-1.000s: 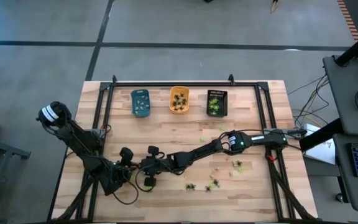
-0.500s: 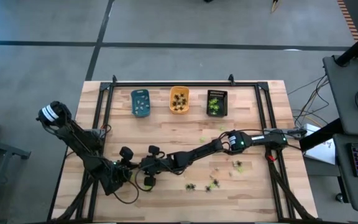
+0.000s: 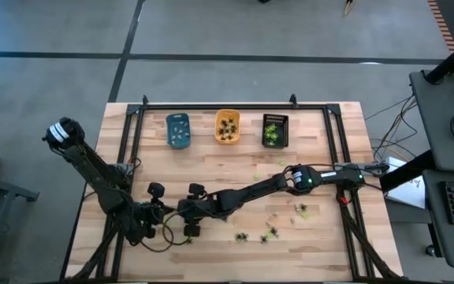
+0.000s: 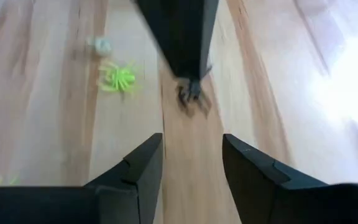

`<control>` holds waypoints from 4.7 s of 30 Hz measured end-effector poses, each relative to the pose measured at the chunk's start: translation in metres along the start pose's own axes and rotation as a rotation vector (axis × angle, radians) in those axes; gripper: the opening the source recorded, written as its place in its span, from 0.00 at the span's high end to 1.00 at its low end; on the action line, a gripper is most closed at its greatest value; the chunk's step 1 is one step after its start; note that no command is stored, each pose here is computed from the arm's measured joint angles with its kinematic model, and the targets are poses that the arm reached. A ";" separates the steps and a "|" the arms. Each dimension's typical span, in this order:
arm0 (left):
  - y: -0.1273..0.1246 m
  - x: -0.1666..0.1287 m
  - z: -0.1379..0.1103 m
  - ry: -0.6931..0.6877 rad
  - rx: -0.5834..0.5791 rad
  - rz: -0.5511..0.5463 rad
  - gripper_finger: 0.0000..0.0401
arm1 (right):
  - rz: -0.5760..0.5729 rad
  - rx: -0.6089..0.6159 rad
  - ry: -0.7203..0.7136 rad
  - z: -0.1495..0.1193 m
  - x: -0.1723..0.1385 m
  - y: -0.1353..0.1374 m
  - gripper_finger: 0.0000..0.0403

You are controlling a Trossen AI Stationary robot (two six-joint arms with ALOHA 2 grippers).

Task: Sort Halloween decoration
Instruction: Put the black spider into the orange bin, then put the green spider toy into the black bin

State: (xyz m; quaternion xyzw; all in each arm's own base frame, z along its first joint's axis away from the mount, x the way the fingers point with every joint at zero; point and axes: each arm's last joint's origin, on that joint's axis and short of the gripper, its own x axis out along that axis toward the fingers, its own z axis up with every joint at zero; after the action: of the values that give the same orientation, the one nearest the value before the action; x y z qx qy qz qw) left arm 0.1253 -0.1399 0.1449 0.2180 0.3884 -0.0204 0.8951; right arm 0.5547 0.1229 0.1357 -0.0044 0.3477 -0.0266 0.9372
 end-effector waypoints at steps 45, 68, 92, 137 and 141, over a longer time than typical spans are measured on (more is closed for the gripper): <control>0.148 -0.004 0.096 -0.276 -0.430 0.381 1.00 | 0.038 -0.218 0.047 -0.002 -0.253 -0.122 0.56; 0.310 0.133 0.059 -0.143 -0.547 0.367 1.00 | 0.040 -0.024 0.012 -0.054 -0.279 -0.124 0.56; 0.340 0.158 0.043 -0.051 -0.634 0.312 0.77 | 0.031 0.066 0.008 -0.060 -0.273 -0.124 0.56; 0.177 0.248 0.113 -0.259 -0.339 0.072 0.99 | -0.212 0.781 0.252 -0.180 -0.252 -0.138 0.69; 0.177 0.251 0.114 -0.271 -0.341 0.075 1.00 | -0.193 0.854 0.172 -0.186 -0.247 -0.142 0.69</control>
State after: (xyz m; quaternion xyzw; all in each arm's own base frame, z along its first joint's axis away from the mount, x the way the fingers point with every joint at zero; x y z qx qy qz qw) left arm 0.4150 0.0075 0.1036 0.0733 0.2538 0.0498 0.9632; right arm 0.2400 -0.0042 0.1589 0.3527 0.3803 -0.2552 0.8160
